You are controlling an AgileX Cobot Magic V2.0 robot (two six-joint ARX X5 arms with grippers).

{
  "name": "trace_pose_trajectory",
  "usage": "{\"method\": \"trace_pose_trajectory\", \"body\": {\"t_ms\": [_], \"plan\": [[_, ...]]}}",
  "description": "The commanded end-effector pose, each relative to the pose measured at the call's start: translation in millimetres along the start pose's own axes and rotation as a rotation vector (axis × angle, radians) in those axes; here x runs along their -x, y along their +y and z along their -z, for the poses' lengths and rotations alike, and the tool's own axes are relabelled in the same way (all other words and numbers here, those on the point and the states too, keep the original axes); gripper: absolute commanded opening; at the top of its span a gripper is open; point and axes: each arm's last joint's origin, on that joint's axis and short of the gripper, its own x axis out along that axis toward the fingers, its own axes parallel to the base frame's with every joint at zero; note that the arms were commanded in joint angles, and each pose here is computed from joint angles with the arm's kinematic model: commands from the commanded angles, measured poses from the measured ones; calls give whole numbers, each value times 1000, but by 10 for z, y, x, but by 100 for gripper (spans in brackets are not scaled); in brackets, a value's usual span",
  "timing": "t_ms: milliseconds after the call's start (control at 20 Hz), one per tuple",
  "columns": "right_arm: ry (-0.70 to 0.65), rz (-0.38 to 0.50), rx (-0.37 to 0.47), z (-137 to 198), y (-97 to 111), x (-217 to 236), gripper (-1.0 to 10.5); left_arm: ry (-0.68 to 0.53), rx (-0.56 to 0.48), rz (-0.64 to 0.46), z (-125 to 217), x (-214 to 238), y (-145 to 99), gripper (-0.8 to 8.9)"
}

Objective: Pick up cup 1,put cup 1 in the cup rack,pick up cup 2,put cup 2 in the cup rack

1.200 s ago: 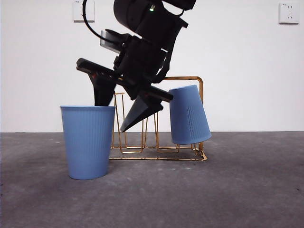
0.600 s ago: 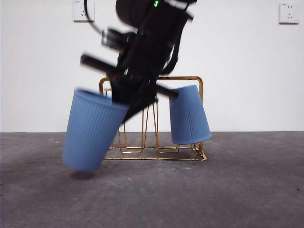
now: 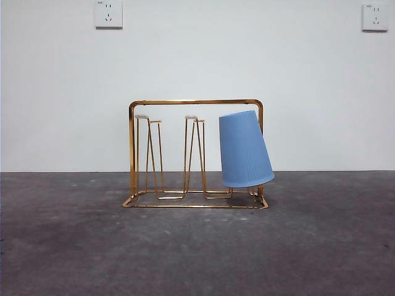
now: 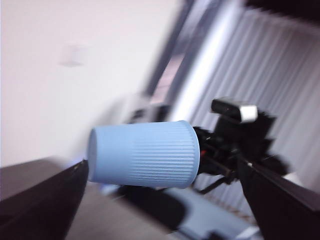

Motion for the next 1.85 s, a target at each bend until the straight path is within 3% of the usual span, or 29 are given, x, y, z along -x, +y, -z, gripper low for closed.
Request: {"method": "trace_pose_trajectory", "body": {"t_ms": [50, 300, 550, 900, 1600, 1850], "plan": [[-101, 4, 73, -128, 19, 242, -12, -31, 78, 144, -35, -207, 1, 508], [-284, 15, 121, -326, 47, 620, -12, -52, 145, 238, 9, -604, 108, 509], [-355, 12, 137, -392, 58, 733, -12, -108, 242, 367, 78, -1007, 217, 509], [-343, 12, 137, -379, 48, 603, -12, -156, 325, 500, 288, -1419, 272, 508], [-233, 10, 154, -247, 17, 203, -12, -224, 335, 514, 393, -1574, 293, 494], [-226, 15, 154, -237, 14, 173, -12, -221, 337, 516, 393, -1574, 292, 208]]}}
